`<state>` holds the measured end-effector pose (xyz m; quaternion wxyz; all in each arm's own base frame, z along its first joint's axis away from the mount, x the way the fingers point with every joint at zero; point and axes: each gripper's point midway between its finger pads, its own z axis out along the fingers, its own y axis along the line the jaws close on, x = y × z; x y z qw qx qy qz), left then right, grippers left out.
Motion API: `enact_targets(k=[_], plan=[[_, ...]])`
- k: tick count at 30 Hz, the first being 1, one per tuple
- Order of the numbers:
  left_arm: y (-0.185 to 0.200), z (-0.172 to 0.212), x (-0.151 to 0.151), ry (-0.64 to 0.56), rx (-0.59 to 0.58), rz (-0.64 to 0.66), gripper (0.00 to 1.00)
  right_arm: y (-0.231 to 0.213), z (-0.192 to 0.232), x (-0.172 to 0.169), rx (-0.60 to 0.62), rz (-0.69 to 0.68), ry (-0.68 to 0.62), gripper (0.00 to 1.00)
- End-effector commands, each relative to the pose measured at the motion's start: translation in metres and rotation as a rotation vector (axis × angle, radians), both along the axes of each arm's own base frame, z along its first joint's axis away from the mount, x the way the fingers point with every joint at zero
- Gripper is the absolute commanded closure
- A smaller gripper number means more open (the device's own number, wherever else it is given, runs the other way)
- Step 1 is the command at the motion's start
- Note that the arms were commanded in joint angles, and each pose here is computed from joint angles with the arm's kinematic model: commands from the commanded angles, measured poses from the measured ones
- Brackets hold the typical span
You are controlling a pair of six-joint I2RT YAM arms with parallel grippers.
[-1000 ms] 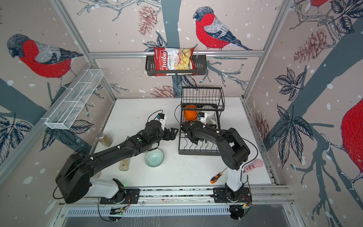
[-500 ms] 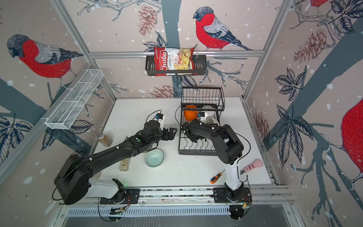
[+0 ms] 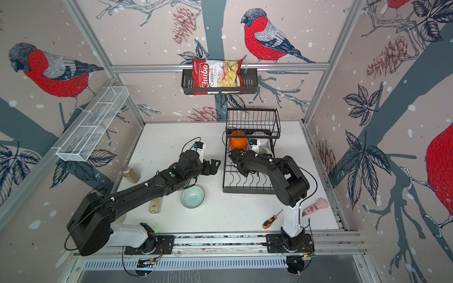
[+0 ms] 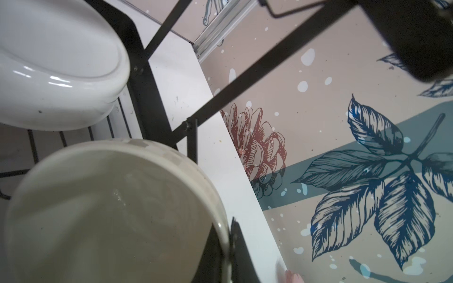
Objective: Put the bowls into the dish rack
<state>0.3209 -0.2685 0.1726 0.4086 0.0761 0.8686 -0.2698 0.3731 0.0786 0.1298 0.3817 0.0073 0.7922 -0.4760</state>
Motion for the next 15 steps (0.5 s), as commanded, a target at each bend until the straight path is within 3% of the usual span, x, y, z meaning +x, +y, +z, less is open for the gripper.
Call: enact_targets(k=[1,15], plan=[[0.0,0.009,0.004,-0.037,-0.013,0.009,0.06,-0.002,0.008,0.006,-0.045,-0.008,-0.03,1.0],[0.0,0.006,0.005,-0.039,-0.008,0.006,0.06,-0.007,0.022,0.008,-0.187,-0.053,-0.063,1.0]])
